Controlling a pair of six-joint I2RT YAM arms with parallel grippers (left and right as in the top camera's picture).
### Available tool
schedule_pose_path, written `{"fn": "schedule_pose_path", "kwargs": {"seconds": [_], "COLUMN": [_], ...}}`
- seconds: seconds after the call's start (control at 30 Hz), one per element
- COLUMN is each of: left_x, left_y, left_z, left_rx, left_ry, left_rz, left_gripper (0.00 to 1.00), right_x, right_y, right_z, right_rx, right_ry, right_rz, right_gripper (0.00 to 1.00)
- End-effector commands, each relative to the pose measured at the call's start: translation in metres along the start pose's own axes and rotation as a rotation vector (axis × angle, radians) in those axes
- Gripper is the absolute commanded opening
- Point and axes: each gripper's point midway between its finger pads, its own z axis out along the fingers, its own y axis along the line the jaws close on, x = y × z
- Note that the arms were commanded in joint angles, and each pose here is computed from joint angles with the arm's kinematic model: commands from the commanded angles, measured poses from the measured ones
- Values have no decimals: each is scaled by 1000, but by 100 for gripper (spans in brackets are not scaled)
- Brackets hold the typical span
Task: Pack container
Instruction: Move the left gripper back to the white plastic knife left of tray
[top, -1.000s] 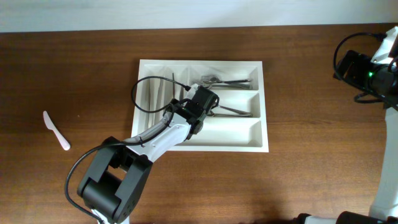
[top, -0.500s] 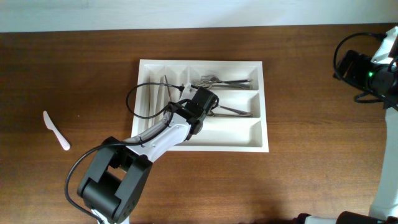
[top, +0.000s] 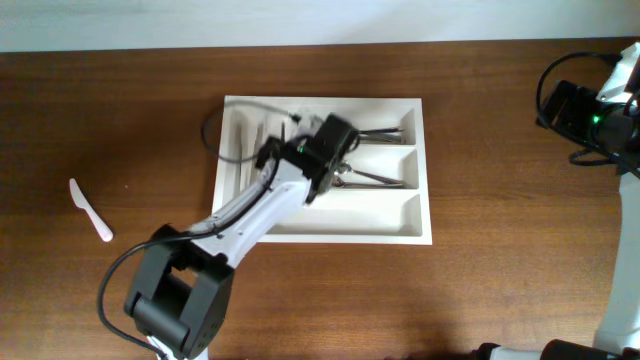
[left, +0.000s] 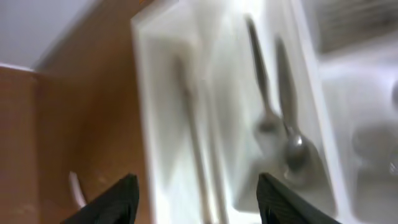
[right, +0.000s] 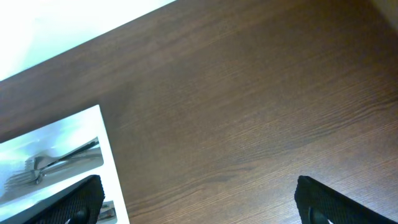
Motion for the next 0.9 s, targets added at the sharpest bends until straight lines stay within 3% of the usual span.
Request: {"fn": "schedule_pose_path", "kwargs": {"seconds": [0.0,0.2,0.33,0.5,0.57,0.67,0.87], "left_x": [-38,-28,16,78,100,137,195], "left_y": [56,132,159,191,209,232,228], "left_z": [-35,-44,-18,24,39,59,93], "left_rx": [-71,-81,74,289,309,287,295], "left_ry": [-82,-27,135,334,377,449,536], "left_rz": [-98,-211,-343,-634,-777,-1012,-1174], "left_gripper": [64,71,72,68,62,62,63], "right_x": [1,1,1,1,1,1,1], "right_y": [-1,-1,-1,-2,-1,-2,-2], "right_z": [1,1,1,1,1,1,1], "right_rx": [-1,-1,-1,-1,-1,-1,-1], "right_ry": [3,3,3,3,3,3,3], "right_rz": [12,13,12,12,12,12,12], "right_gripper": [99,99,99,99,99,98,99]}}
